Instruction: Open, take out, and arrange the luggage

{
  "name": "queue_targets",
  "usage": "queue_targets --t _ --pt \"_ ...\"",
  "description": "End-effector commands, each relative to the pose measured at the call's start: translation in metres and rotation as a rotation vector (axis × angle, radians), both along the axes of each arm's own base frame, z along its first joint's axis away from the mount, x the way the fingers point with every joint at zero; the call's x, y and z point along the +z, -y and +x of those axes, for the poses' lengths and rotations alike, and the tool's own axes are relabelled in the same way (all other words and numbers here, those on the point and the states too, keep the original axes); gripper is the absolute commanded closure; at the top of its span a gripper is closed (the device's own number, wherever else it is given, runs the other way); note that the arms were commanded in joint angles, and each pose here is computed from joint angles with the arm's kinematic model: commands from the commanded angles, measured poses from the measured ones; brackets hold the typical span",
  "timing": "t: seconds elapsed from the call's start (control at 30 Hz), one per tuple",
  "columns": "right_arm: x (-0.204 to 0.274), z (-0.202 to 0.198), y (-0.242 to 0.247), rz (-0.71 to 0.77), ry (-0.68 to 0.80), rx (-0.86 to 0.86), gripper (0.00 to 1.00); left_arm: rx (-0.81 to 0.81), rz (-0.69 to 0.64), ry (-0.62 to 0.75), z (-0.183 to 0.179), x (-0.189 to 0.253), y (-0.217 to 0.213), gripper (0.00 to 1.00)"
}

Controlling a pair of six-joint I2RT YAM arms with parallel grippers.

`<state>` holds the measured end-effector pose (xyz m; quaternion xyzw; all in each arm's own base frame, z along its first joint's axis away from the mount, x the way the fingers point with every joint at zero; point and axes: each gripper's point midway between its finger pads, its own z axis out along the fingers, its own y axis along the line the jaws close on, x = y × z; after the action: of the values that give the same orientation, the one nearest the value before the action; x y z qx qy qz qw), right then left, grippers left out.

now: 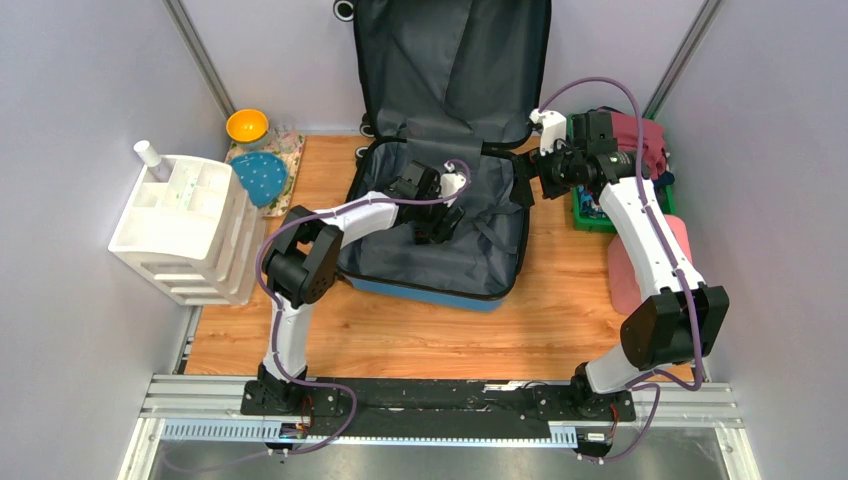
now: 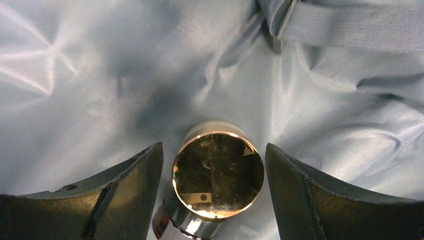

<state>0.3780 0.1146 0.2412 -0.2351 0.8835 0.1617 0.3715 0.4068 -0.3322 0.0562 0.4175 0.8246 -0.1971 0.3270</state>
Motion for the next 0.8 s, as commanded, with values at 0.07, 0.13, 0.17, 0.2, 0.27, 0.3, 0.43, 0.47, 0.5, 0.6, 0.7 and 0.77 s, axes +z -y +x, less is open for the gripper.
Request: queue_targets --t 0.07,0.13,0.17,0.2,0.27,0.3,0.43,0.47,0.5,0.6,0.7,0.77 --pt "0.008 0.006 -0.001 0.022 0.028 -0.008 0.01 -0.007 0.005 0.035 -0.005 0.012 -0.005 0.19" --pt "0.008 0.006 -0.002 0.025 0.028 -0.009 0.01 -0.009 0.004 0.036 -0.006 0.012 -0.005 0.19" --pt "0.01 0.007 -0.002 0.026 0.033 -0.009 0.01 -0.007 0.002 0.036 -0.006 0.013 -0.005 0.2" --pt "0.008 0.007 -0.002 0.027 0.029 -0.011 0.01 -0.004 0.0 0.037 -0.006 0.013 -0.005 0.23" --pt "0.008 0.007 -0.001 0.027 0.029 -0.011 0.01 0.001 -0.006 0.038 -0.005 0.015 -0.005 0.24" --pt "0.008 0.007 -0.001 0.025 0.028 -0.012 0.01 0.002 -0.011 0.05 -0.003 0.018 -0.004 0.23" --pt "0.007 0.005 -0.002 0.027 0.024 -0.009 0.01 0.004 -0.016 0.057 0.001 0.022 0.0 0.21" --pt "0.006 0.005 -0.002 0.028 0.024 -0.01 0.01 0.004 -0.017 0.058 0.002 0.023 0.0 0.21" --pt "0.006 0.005 -0.001 0.027 0.023 -0.01 0.01 0.002 -0.022 0.06 0.003 0.025 0.002 0.21" --pt "0.007 0.005 -0.001 0.027 0.026 -0.012 0.01 -0.005 -0.019 0.067 0.002 0.025 0.003 0.25" --pt "0.007 0.005 -0.001 0.028 0.027 -0.013 0.01 0.001 -0.021 0.068 0.0 0.029 0.002 0.35" --pt "0.007 0.004 -0.002 0.03 0.026 -0.011 0.01 0.003 -0.026 0.08 0.001 0.034 0.002 0.36"
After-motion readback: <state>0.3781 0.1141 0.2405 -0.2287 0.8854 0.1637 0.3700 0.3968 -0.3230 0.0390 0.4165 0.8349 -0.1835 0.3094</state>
